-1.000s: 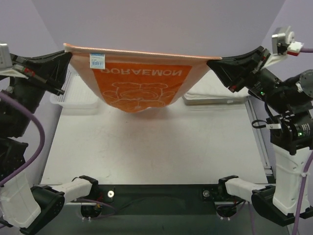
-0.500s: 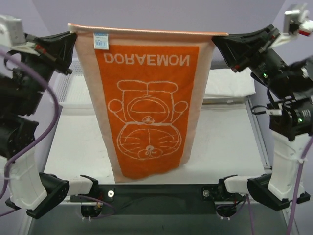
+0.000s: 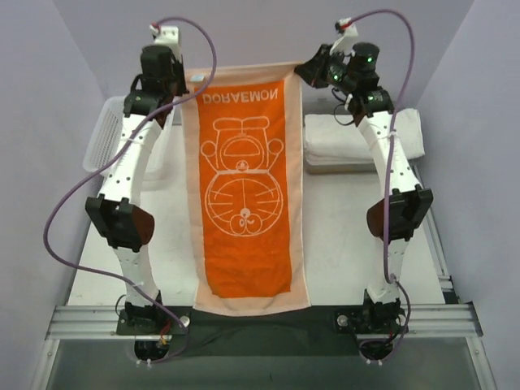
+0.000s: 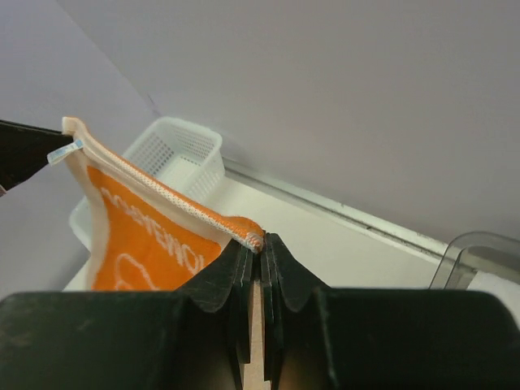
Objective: Fold and stack the towels
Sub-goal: Flatten out the crumpled towel, then fold the towel
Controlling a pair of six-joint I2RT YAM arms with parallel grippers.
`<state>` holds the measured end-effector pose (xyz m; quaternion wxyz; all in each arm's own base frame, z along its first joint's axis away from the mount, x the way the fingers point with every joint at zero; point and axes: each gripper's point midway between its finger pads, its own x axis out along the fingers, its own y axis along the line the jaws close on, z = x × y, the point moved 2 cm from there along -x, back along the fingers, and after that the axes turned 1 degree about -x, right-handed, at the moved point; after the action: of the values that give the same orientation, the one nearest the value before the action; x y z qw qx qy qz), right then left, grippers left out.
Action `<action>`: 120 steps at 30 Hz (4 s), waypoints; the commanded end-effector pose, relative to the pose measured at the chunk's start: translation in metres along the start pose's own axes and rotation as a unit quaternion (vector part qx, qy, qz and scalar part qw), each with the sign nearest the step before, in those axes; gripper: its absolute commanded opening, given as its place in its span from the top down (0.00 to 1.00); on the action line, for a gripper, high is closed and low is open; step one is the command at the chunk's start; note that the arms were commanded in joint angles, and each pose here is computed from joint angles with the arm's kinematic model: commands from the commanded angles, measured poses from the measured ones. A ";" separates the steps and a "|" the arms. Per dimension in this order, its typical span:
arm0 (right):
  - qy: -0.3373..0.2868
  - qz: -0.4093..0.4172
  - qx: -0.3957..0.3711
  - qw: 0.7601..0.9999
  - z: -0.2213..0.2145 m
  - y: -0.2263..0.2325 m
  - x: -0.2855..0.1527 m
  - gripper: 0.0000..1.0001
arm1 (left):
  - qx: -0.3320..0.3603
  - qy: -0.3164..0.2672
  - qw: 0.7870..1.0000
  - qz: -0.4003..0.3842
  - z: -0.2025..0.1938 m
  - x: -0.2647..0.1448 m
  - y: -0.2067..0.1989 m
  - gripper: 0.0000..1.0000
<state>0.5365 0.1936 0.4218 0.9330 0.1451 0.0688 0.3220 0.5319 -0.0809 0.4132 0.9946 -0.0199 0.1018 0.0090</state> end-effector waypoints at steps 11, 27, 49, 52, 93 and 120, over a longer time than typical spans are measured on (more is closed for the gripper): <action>-0.047 0.008 -0.060 0.997 -0.026 -0.058 0.041 1.00 | -0.014 0.017 0.999 0.042 -0.066 0.084 0.023 1.00; 0.143 0.019 0.013 0.989 -0.173 -0.041 -0.043 1.00 | -0.091 0.132 0.986 -0.044 -0.199 -0.013 0.006 1.00; 0.336 -0.103 0.187 0.917 -0.325 -0.019 -0.179 1.00 | -0.165 0.332 0.927 -0.057 -0.347 -0.160 -0.019 1.00; 0.378 -0.121 0.215 0.892 -0.360 -0.024 -0.191 1.00 | -0.167 0.369 0.913 -0.051 -0.376 -0.166 -0.020 1.00; 0.418 -0.064 0.108 0.900 -0.361 -0.020 -0.169 0.29 | -0.145 0.390 0.905 -0.090 -0.367 -0.150 -0.056 0.13; 0.432 -0.040 0.120 0.893 -0.395 0.014 -0.225 0.41 | -0.216 0.443 0.863 -0.109 -0.417 -0.243 -0.043 0.27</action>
<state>0.2757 0.1563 0.0584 0.7968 0.0954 0.5080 0.3131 0.2082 -0.1374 0.0463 0.8084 -0.2213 0.5400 -0.0770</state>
